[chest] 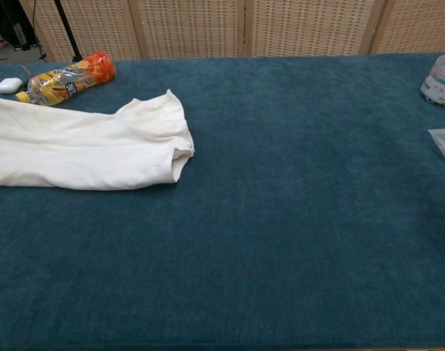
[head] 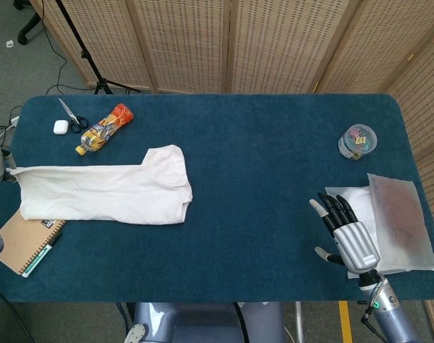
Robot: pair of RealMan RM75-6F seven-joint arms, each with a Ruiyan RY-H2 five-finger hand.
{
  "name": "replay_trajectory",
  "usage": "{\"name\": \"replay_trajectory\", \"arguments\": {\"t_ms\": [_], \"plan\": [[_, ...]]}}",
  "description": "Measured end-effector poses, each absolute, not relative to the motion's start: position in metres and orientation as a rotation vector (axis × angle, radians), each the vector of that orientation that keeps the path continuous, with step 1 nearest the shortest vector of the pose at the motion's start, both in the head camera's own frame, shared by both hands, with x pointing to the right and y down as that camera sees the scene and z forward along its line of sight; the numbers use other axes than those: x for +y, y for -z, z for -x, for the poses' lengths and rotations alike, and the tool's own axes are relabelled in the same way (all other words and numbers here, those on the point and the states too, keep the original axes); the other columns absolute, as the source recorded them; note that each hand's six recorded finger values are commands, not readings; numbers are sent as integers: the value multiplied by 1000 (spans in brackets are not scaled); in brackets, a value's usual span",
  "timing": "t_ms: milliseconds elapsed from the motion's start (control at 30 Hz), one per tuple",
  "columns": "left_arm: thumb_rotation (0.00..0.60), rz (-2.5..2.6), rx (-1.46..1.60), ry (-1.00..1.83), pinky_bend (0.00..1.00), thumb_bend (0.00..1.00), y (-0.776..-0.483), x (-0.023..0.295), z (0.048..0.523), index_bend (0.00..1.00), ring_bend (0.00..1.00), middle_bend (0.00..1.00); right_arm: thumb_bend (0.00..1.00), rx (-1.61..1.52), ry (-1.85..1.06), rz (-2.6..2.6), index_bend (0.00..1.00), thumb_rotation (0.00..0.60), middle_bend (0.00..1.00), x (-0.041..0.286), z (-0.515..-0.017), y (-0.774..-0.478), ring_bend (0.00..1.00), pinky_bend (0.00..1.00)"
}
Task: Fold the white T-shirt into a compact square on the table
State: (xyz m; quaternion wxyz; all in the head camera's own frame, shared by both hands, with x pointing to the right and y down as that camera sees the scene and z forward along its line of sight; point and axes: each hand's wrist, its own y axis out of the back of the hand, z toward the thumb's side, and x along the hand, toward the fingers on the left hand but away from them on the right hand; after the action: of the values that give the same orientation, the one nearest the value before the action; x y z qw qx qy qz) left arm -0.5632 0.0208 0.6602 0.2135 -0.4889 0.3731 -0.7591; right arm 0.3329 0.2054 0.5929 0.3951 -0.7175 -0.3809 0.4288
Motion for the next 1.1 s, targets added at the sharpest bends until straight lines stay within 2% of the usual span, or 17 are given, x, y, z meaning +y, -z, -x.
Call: {"name": "replay_trajectory", "arguments": {"t_ms": [133, 300, 667, 1100], "plan": [[600, 1390, 1074, 2091, 0, 718, -657, 22, 565, 781, 0, 0, 0, -966, -1084, 1823, 0, 600, 0, 205, -332, -593, 0, 0], [600, 1496, 1116, 1974, 0, 714, -653, 20, 545, 782, 0, 0, 0, -972, -1079, 1823, 0, 600, 0, 205, -332, -591, 0, 0], [600, 1734, 1062, 1464, 0, 707, -625, 26, 439, 788, 0, 0, 0, -993, -1069, 1826, 0, 600, 0, 203, -334, -586, 0, 0], [600, 1812, 996, 1364, 0, 701, -649, 20, 340, 788, 0, 0, 0, -1023, -1070, 1832, 0, 600, 0, 199, -340, -582, 0, 0]]}}
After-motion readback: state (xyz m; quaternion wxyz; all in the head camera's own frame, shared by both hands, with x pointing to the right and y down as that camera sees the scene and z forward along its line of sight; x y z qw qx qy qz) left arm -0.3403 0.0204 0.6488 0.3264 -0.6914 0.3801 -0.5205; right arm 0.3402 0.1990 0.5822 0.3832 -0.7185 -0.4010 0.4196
